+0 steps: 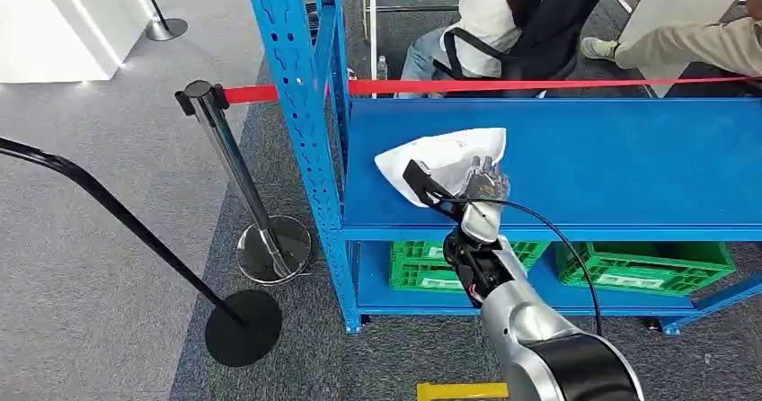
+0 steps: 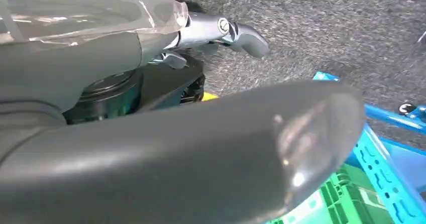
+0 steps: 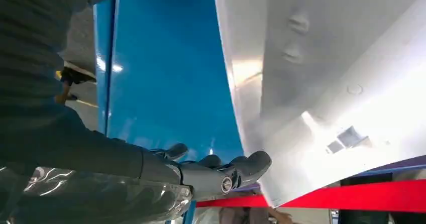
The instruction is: Take the parts from the cabinet and place them on the table.
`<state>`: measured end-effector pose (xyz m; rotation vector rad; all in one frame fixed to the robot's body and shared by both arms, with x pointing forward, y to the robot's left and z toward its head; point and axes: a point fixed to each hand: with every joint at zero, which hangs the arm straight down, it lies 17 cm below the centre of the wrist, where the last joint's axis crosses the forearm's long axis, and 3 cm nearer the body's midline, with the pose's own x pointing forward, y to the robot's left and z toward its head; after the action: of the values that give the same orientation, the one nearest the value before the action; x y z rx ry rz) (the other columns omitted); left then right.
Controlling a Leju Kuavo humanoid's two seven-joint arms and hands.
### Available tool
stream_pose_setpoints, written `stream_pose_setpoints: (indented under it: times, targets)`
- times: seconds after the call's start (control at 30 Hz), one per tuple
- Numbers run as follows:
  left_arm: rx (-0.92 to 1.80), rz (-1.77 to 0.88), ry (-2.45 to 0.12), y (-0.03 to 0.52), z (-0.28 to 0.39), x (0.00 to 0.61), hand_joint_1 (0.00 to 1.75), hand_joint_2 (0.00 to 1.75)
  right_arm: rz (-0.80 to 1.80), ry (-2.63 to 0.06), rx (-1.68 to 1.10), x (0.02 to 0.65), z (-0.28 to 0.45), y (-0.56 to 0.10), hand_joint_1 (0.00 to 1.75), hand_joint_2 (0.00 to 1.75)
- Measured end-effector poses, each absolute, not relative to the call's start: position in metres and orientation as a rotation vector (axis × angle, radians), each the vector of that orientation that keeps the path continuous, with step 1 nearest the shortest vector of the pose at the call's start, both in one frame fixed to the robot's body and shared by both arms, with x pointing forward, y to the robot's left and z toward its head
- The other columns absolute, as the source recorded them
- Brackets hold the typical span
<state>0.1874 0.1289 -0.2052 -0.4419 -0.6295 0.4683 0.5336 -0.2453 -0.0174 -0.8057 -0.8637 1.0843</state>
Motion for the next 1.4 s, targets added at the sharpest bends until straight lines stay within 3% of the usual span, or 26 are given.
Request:
stream_pose_setpoints:
  times: [1.4]
  targets:
    - [-0.435, 0.485, -0.630, 0.131, -0.206, 0.187, 0.00, 0.00, 1.089, -0.870, -0.813, 0.536, -0.013, -0.237, 0.00, 1.75]
